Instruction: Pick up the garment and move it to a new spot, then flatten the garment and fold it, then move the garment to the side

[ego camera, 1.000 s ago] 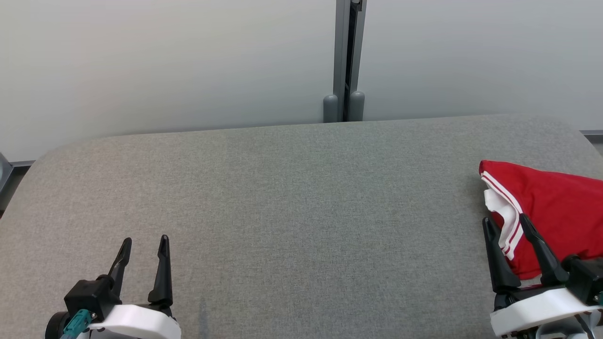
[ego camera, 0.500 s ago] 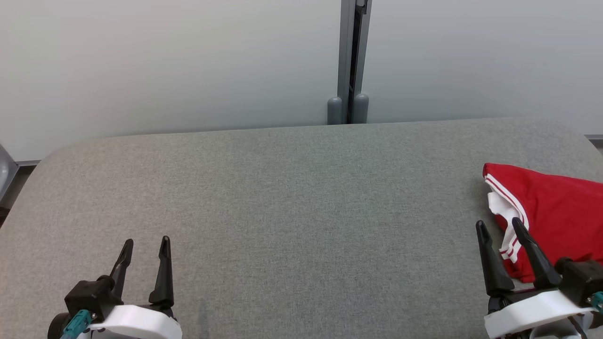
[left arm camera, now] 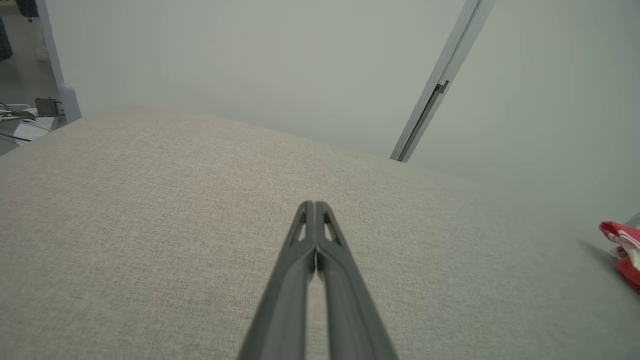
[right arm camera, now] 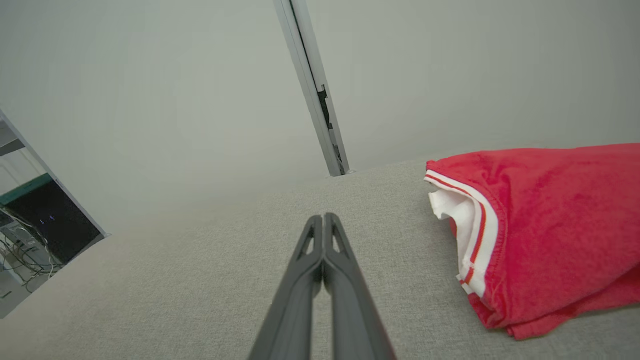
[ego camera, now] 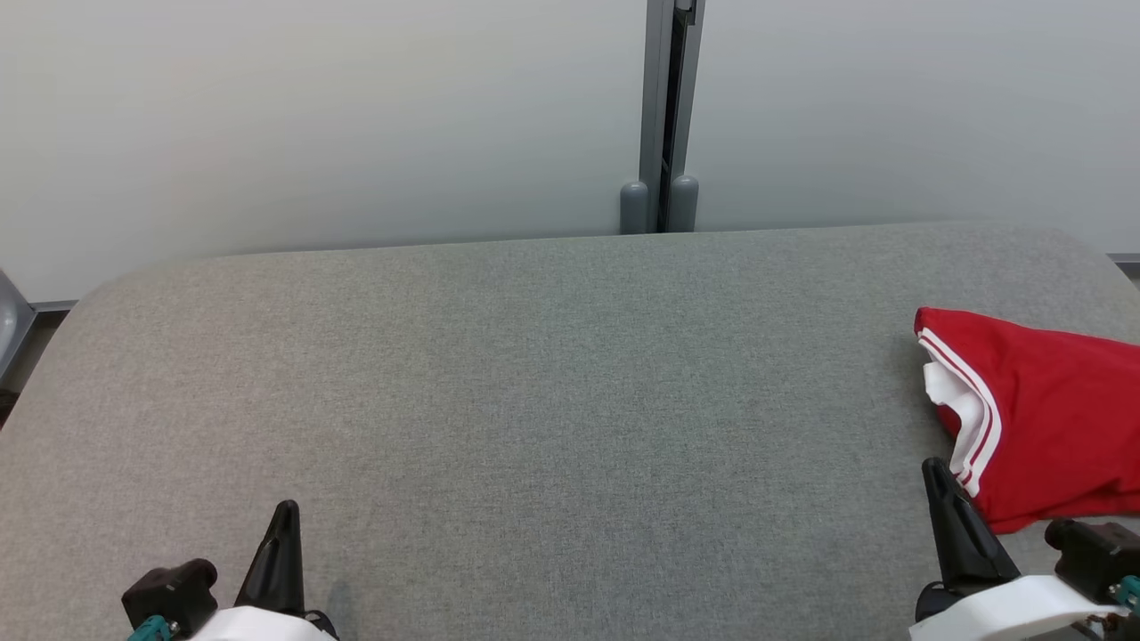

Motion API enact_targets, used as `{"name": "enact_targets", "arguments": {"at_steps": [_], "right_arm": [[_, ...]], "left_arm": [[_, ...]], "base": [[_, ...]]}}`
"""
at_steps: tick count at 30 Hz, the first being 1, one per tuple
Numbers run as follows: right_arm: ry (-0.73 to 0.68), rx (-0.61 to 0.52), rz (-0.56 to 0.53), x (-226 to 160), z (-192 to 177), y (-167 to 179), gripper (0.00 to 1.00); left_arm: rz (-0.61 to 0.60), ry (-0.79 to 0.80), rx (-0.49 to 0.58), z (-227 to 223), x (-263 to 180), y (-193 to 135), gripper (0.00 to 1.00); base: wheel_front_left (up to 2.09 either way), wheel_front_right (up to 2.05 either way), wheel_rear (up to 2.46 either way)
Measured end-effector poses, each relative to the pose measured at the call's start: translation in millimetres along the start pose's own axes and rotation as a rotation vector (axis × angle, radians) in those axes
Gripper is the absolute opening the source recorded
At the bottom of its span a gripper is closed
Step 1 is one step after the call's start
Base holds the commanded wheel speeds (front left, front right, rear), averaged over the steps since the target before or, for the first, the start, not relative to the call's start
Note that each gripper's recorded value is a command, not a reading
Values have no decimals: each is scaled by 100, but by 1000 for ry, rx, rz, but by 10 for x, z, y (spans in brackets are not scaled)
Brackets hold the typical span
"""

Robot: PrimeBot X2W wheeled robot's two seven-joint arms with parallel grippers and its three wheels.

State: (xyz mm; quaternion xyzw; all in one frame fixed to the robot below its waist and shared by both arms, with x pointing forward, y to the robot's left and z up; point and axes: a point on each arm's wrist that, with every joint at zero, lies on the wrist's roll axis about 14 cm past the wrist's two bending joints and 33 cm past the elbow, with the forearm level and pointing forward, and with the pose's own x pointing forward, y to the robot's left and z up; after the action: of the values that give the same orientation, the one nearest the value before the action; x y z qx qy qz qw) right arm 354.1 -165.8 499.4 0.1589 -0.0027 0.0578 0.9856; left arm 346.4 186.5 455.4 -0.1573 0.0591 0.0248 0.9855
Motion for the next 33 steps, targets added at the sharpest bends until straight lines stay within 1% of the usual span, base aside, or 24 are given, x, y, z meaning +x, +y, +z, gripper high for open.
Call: {"name": "enact_targets", "arguments": {"at_steps": [5, 6, 15, 33], "right_arm": [[5, 86, -27, 10, -2, -57, 0], [5, 119, -36, 19, 1, -75, 0], [6, 261, -67, 47, 4, -135, 0], [-9, 504, -103, 113, 48, -217, 0]], "left_arm": [[14, 9, -86, 10, 19, 23, 0], [20, 13, -122, 12, 24, 35, 0], [28, 21, -271, 49, 74, 34, 0], [31, 28, -517, 116, 144, 41, 0]], "base": [[0, 0, 0], [0, 0, 0], [0, 0, 0], [0, 0, 0]]}}
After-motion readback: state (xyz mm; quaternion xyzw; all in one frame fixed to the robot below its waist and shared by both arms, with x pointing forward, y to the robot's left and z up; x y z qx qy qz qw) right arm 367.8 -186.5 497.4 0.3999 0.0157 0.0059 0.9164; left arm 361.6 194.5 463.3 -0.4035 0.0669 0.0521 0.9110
